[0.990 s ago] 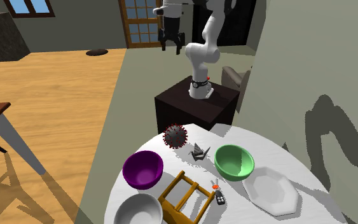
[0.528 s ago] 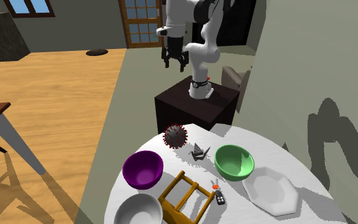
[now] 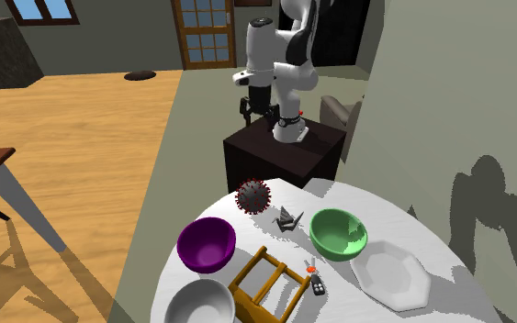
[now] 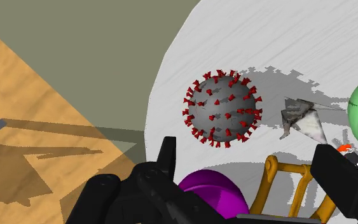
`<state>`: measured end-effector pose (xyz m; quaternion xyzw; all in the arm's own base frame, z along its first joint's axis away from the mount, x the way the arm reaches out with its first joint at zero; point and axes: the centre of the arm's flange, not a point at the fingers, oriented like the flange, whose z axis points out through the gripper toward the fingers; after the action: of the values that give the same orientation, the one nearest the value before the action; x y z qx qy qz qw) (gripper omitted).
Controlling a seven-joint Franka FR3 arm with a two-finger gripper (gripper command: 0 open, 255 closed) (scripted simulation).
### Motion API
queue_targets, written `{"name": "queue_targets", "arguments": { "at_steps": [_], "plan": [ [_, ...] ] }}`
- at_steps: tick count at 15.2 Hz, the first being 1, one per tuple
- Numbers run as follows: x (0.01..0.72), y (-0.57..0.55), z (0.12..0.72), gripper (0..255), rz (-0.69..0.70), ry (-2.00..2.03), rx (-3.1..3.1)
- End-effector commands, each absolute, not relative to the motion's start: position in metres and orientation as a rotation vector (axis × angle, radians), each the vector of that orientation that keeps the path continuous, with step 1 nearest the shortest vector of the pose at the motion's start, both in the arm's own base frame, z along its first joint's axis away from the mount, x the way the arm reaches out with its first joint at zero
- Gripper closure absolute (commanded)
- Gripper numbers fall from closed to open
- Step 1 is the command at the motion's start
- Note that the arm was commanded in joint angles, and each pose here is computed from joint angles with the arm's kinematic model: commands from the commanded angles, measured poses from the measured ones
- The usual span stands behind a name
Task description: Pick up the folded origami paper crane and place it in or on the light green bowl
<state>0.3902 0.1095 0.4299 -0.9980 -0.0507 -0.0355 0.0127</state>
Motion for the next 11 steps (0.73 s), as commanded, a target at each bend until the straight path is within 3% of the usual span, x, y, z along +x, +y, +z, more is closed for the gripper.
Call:
{"name": "queue_targets", "arguments": {
  "at_steps": [1, 11],
  "plan": [
    [0.399, 0.123, 0.409, 0, -0.111, -0.169, -3.103],
    [0.436, 0.194, 0.307, 0, -0.097, -0.225, -3.068]
  ]
}}
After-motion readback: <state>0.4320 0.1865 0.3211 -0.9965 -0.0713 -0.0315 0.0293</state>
